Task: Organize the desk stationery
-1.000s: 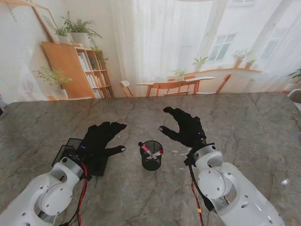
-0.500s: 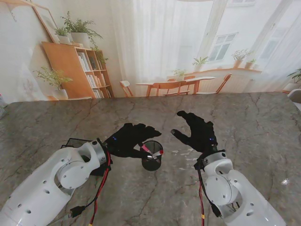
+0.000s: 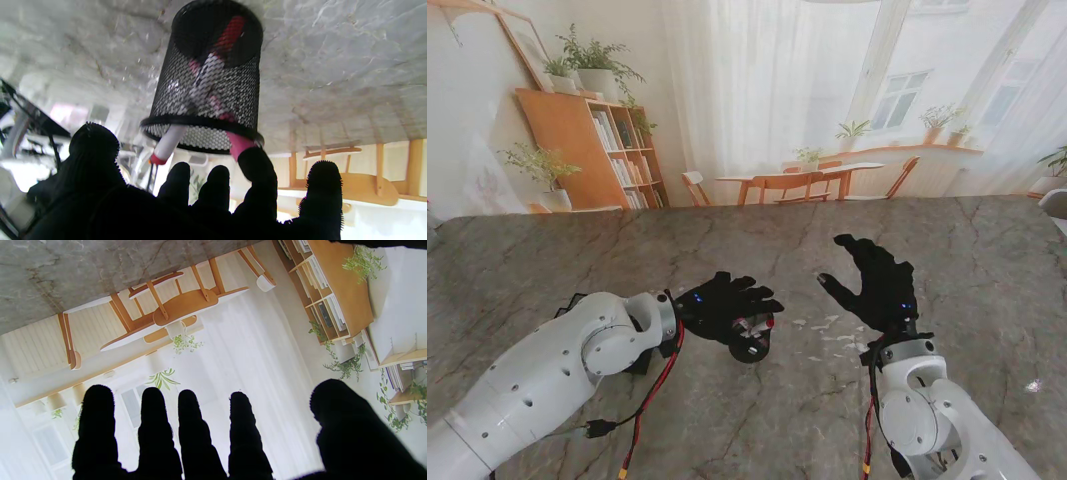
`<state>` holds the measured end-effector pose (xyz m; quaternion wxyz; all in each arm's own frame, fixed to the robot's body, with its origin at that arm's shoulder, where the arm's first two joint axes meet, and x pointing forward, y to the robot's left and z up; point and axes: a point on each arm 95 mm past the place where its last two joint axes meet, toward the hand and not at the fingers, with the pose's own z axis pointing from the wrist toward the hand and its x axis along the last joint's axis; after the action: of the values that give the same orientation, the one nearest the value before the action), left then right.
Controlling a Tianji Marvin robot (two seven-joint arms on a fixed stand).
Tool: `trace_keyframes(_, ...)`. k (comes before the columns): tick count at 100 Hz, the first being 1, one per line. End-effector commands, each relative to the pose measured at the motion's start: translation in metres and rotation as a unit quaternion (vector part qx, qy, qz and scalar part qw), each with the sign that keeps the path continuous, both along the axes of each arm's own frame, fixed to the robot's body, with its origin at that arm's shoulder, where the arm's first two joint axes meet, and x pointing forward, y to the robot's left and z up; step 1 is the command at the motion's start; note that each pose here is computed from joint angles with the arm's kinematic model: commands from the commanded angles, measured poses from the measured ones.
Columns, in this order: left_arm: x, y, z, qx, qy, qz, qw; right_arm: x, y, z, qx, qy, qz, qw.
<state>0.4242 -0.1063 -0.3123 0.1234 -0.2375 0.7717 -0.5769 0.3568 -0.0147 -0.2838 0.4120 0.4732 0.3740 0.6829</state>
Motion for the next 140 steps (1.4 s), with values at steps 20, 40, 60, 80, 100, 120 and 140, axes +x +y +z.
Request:
trace_keyframes(20,0.015,-0.011,-0.013,0.013,0.017,-0.012,0.9997,0.003,0.003,-0.004,0.003,0.013,0.013,0.9998)
trace_keyframes(40,0.015,-0.013,-0.021,0.005,0.021,-0.019,0.9996,0.003,0.003,-0.004,0.004,0.011,0.01,0.9999)
trace_keyframes(60,0.017,-0.01,-0.026,-0.002,0.022,-0.023,0.9995,0.002,0.003,-0.003,0.007,0.01,0.007,0.9999)
trace_keyframes(80,0.018,0.002,-0.026,0.002,0.027,-0.01,0.9996,0.003,0.003,-0.003,0.009,0.01,0.007,0.9999)
trace_keyframes(100,0.013,0.023,-0.02,0.024,0.013,-0.004,0.9996,0.003,0.003,-0.004,0.01,0.01,0.008,0.9999)
trace_keyframes(120,0.006,0.045,-0.016,0.05,0.003,0.001,0.9987,0.003,0.003,-0.004,0.009,0.01,0.008,0.9999)
trace_keyframes(140,0.0,0.063,-0.014,0.067,0.001,0.012,0.9977,0.004,0.004,-0.005,0.01,0.013,0.009,0.9998)
